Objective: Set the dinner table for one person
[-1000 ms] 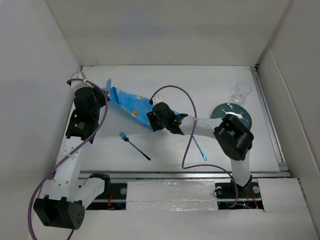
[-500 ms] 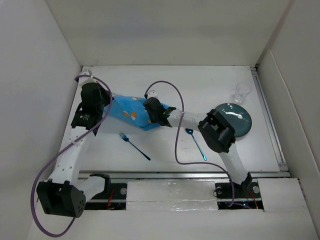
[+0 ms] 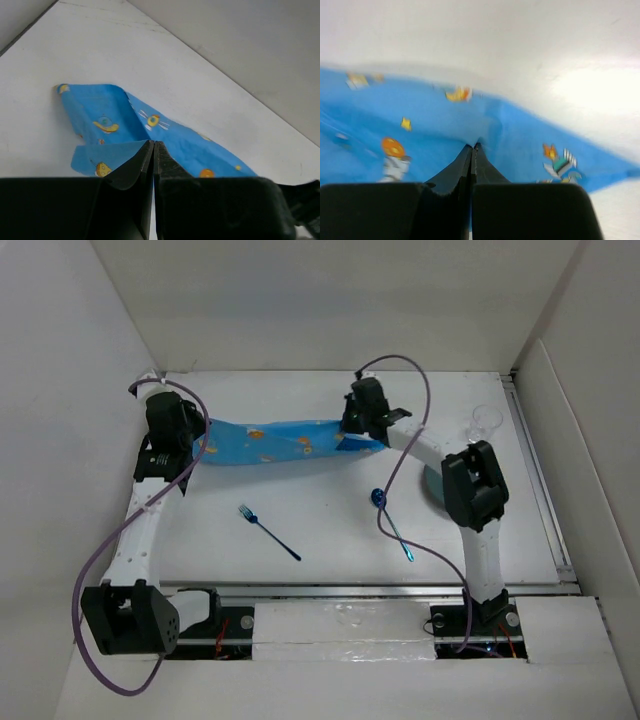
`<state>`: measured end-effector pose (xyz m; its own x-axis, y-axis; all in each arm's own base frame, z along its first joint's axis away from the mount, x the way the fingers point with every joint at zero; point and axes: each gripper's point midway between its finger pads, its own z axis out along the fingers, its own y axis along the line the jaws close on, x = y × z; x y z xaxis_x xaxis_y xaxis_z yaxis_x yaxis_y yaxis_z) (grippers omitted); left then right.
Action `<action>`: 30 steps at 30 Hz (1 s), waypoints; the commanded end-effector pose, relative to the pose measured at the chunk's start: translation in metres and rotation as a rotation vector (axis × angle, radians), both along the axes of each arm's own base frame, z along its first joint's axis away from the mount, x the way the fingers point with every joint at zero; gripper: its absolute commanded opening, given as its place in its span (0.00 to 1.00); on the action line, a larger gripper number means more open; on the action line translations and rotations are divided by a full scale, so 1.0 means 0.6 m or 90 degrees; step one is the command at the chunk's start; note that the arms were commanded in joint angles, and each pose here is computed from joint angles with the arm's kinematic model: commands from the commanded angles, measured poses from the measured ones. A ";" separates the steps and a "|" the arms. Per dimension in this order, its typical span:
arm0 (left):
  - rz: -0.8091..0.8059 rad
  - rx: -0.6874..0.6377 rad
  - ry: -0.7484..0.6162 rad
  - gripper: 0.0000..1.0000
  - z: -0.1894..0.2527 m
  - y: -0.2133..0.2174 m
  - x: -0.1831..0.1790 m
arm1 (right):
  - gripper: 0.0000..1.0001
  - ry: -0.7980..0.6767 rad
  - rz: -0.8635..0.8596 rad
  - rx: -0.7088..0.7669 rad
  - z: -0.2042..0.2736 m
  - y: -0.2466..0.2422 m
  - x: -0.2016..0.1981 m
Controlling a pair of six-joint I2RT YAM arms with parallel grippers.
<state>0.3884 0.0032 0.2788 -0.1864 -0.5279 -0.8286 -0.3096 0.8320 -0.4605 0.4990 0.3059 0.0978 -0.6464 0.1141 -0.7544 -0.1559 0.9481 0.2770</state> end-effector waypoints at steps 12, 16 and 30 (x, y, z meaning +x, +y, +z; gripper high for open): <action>0.077 0.036 -0.024 0.00 0.021 0.052 0.016 | 0.21 0.072 -0.055 0.299 0.082 -0.122 0.128; 0.078 0.036 -0.022 0.00 0.019 0.052 0.021 | 0.44 0.025 -0.087 0.279 0.105 -0.153 0.130; -0.024 -0.023 -0.025 0.00 -0.003 -0.004 0.027 | 0.07 0.058 -0.080 0.065 -0.018 -0.214 -0.111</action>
